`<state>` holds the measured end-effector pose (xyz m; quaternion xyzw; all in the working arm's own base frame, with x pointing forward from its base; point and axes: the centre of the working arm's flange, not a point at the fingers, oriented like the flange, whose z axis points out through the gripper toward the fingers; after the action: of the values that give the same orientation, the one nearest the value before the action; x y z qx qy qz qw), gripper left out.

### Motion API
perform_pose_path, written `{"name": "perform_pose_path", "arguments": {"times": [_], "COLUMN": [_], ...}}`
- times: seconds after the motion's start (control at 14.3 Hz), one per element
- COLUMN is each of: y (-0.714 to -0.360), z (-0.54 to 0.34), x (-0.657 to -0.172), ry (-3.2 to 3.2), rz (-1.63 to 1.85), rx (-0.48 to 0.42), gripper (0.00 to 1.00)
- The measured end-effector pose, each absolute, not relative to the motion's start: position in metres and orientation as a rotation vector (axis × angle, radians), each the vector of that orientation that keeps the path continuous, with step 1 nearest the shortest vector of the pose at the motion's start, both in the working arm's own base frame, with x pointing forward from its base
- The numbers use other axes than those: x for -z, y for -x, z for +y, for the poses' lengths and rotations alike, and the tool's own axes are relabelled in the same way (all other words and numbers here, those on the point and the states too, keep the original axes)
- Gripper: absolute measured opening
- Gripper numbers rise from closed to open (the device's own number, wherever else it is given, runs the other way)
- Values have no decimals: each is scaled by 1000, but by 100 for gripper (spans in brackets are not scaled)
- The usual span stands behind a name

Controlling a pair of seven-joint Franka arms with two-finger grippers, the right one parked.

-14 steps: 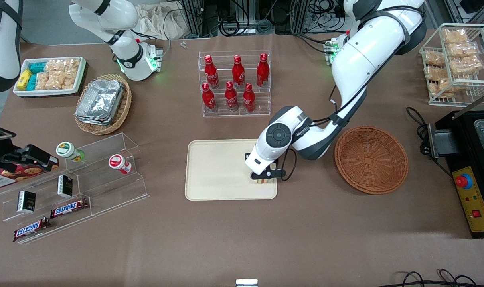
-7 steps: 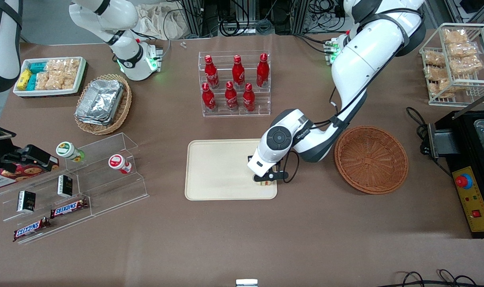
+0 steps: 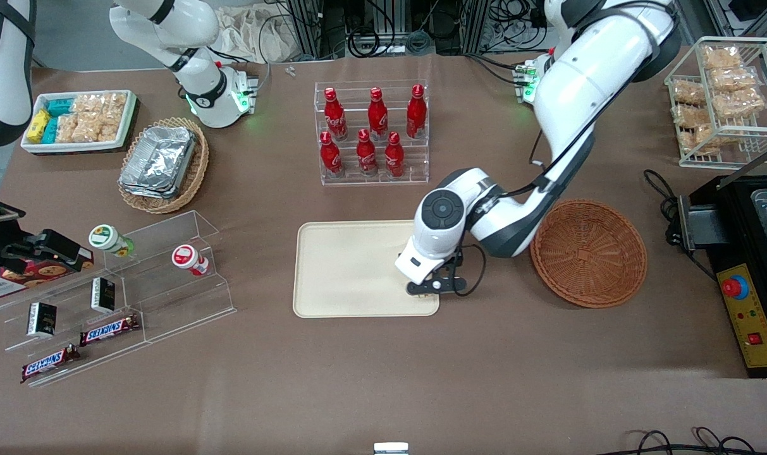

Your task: Place sandwich from basket to tray

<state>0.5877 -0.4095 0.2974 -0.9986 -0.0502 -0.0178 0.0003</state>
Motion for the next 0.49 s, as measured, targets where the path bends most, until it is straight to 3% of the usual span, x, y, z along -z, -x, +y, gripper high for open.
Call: {"name": "perform_pose_path", "arguments": {"times": [0.28,0.49], "y": [-600,-598], "z": [-360,-324], "x": [-401,-466], "ry": [3092,3134], "rz": [-308,-292], "rx": [127,89], "gripper": [100,100]}}
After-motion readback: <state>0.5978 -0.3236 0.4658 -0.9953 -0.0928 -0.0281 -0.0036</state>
